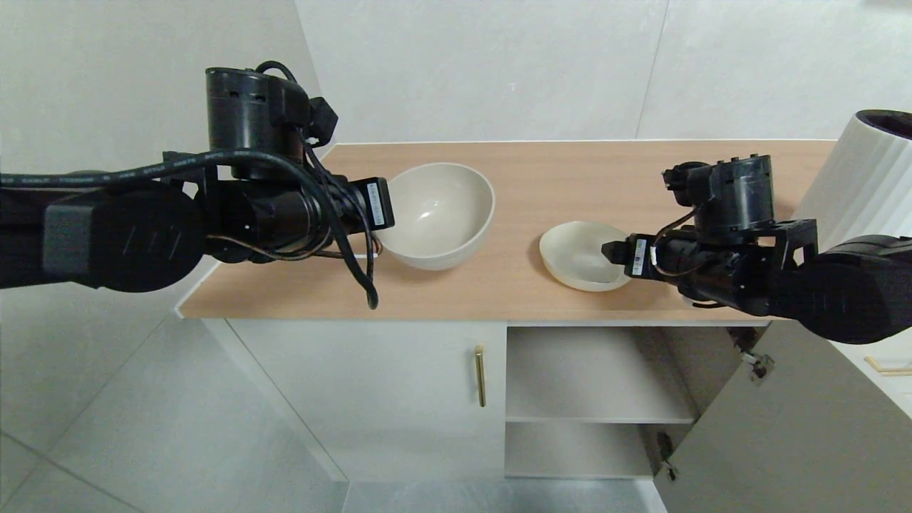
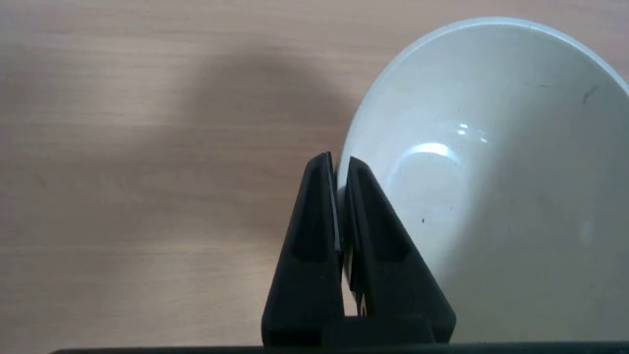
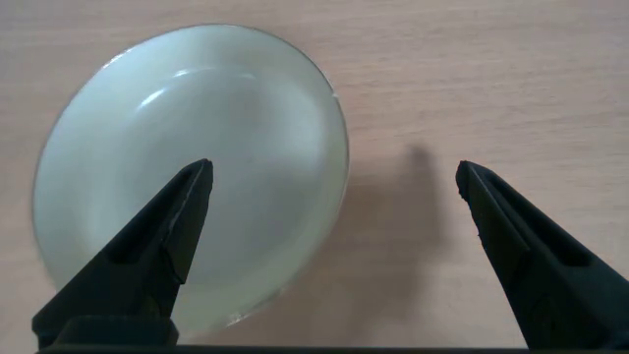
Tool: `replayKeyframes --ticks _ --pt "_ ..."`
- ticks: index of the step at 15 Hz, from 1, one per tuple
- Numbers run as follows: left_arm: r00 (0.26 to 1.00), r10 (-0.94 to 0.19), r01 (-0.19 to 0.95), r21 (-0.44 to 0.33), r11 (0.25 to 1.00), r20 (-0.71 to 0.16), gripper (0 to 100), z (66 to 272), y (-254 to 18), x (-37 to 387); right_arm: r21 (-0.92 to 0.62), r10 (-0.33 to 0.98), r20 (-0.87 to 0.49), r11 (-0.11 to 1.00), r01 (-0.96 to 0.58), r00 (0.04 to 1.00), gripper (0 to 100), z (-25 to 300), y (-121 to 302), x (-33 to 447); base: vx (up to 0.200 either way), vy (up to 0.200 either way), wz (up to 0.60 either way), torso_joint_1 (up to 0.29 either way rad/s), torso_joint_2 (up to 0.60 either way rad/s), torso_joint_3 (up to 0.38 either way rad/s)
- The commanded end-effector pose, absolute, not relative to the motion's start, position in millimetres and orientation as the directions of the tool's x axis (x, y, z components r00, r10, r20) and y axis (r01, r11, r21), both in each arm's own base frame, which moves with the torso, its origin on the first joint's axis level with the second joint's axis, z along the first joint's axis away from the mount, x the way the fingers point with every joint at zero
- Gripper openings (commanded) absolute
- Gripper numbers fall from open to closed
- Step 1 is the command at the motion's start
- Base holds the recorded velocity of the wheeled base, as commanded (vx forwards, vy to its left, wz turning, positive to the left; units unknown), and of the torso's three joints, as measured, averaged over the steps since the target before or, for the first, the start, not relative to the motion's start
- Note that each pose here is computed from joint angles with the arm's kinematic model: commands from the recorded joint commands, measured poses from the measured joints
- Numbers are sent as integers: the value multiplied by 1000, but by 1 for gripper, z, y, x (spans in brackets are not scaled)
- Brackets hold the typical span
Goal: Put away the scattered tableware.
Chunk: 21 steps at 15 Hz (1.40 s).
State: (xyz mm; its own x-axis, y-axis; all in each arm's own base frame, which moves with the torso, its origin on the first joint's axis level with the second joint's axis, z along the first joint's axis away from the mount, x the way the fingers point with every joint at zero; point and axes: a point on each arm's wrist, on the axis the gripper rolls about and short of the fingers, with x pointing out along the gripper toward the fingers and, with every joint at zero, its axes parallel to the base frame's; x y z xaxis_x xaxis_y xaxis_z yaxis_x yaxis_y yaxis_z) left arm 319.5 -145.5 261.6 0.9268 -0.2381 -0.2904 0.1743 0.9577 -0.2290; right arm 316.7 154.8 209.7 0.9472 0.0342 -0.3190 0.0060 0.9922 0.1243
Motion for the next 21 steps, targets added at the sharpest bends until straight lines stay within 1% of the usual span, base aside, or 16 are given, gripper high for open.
replayKeyframes --ticks 1,6,7,17,18,19,21 --pt "927 -239 176 -230 957 -289 0 262 -146 318 109 14 -339 994 25 941 100 196 159 325 0 0 0 0 0 0" --pt "924 -245 181 -228 957 -293 0 261 -148 318 125 13 -328 992 30 945 100 195 161 329 0 0 0 0 0 0" --pt "924 -246 182 -228 956 -293 0 261 -148 318 148 16 -322 988 34 947 0 197 162 330 0 0 0 0 0 0" --pt "920 -246 179 -229 957 -304 0 256 -148 314 191 25 -294 981 33 955 0 208 159 327 0 0 0 0 0 0" --pt "926 -250 183 -243 952 -281 0 258 -146 309 198 27 -281 980 30 959 0 215 157 323 0 0 0 0 0 0" --pt "937 -255 189 -267 945 -240 0 262 -143 304 206 29 -268 978 28 963 0 222 154 317 0 0 0 0 0 0" --pt "946 -260 200 -283 938 -192 0 262 -135 288 226 41 -233 974 13 972 0 238 147 302 0 0 0 0 0 0"
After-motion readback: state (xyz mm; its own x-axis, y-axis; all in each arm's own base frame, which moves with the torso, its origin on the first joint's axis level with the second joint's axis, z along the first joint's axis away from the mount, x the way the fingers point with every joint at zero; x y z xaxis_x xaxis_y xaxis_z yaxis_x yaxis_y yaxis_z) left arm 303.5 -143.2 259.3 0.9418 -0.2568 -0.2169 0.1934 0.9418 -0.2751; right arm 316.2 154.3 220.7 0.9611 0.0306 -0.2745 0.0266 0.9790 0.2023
